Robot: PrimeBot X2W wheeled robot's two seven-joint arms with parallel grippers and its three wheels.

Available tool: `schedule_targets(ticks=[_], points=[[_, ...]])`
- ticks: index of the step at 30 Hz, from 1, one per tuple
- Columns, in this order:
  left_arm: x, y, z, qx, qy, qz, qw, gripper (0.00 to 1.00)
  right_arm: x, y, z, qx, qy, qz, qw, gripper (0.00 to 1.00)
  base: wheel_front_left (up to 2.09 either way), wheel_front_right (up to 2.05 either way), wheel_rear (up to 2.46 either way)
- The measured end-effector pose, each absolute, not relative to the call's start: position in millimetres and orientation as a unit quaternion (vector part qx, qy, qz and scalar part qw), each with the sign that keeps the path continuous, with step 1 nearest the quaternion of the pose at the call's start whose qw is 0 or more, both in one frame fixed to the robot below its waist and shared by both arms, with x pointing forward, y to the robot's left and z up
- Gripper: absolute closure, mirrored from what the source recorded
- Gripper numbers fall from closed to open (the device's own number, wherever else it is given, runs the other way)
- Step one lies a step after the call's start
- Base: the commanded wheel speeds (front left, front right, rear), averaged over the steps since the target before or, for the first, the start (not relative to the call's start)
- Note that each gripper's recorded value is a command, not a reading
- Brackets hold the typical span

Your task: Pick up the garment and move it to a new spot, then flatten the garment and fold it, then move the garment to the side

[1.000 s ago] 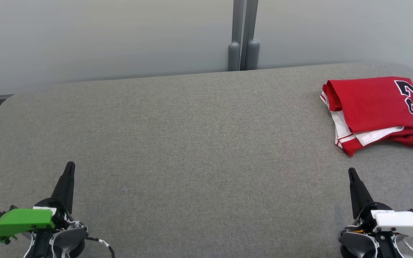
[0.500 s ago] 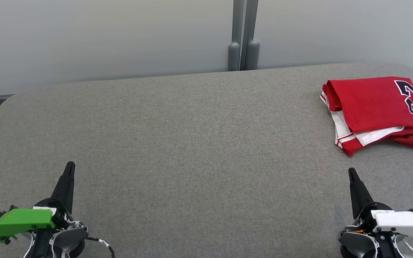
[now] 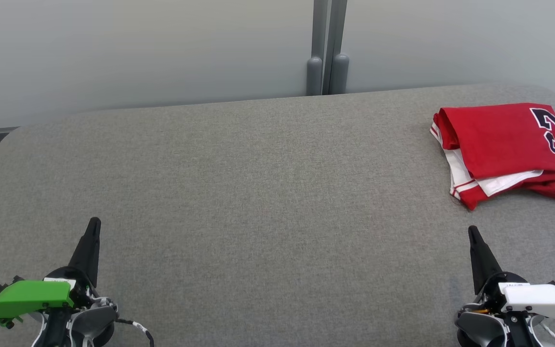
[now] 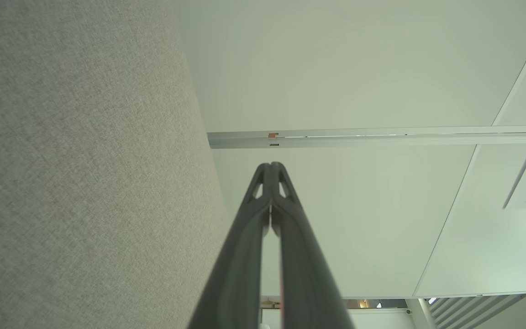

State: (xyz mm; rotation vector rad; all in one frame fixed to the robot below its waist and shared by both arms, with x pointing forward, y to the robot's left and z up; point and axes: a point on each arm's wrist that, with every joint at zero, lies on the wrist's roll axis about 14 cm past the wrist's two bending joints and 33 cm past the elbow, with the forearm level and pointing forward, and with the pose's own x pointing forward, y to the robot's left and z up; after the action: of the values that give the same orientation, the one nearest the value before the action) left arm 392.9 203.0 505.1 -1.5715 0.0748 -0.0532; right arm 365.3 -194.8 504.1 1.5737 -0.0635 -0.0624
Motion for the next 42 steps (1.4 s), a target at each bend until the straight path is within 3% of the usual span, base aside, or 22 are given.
schedule_targets(ticks=[42], points=[[392.9, 203.0, 505.1, -0.707, 0.034, -0.024, 0.706, 1.00, 365.3, -194.8, 504.1, 0.708, -0.029, -0.028, 0.705, 1.00, 0.00, 0.00, 0.00]])
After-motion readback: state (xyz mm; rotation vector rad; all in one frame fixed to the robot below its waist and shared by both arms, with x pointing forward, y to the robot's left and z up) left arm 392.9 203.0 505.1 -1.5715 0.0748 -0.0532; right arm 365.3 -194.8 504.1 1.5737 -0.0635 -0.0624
